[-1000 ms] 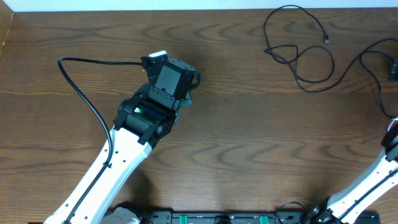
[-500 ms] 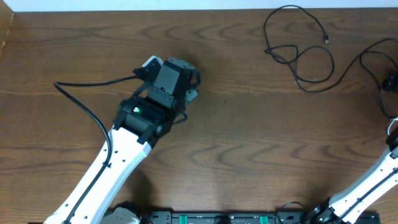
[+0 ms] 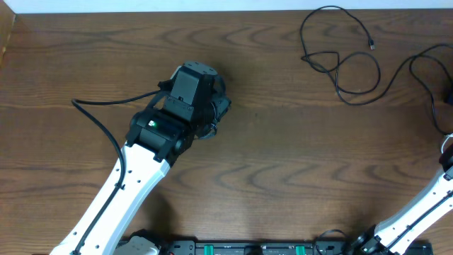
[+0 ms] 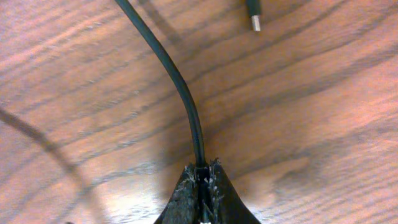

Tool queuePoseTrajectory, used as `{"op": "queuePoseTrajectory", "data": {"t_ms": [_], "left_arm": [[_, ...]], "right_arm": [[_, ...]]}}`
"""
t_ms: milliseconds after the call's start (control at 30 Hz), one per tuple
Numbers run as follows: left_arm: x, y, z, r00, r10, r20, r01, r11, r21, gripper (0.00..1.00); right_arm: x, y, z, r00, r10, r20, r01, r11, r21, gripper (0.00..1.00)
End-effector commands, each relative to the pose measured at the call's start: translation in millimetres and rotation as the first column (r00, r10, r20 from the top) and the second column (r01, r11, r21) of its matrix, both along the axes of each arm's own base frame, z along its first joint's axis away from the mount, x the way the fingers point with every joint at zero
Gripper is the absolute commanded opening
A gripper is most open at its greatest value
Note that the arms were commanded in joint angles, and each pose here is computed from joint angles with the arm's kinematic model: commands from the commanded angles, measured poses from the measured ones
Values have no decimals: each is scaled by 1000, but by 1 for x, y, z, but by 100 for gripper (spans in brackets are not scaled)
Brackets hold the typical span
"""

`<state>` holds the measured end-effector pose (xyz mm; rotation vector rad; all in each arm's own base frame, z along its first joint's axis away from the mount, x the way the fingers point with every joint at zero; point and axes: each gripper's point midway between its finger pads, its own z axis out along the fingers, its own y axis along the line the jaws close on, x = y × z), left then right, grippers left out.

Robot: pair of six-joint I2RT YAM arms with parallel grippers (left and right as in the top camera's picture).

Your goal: Untangle cables

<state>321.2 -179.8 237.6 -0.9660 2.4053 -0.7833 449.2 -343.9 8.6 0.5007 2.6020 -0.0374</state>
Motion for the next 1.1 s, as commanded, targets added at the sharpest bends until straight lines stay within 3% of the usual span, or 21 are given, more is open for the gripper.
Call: {"op": "queuePoseTrajectory", "data": {"t_ms": [0, 267, 467, 667, 800, 1000, 1067], "left_arm": [[0, 0, -4, 1000, 1, -15, -2, 1000, -6, 8], [0, 0, -4, 1000, 2, -15, -2, 1000, -5, 8], [4, 7, -4, 1000, 24, 5, -24, 999, 32, 8], [4, 10, -5, 999, 33, 7, -33, 999, 43, 12], [2, 10, -7, 1000, 30, -4, -30, 998, 46, 8], [-3, 3, -8, 1000, -22, -21, 23, 999, 31, 7], [-5, 0, -8, 998, -62, -17, 63, 997, 35, 8]], "right_arm": [[9, 8, 6, 997, -24, 78, 16, 994, 105, 1], [22, 11, 82, 959, -20, 281, -29, 985, 169, 1], [53, 87, 166, 857, 71, 511, -273, 903, 332, 1], [97, 185, 152, 874, 213, 437, -363, 884, 295, 1], [125, 246, 125, 908, 300, 292, -342, 934, 103, 1], [136, 276, 110, 954, 255, 160, -236, 963, -130, 1], [135, 274, 112, 968, 207, 144, -179, 966, -184, 8]]}}
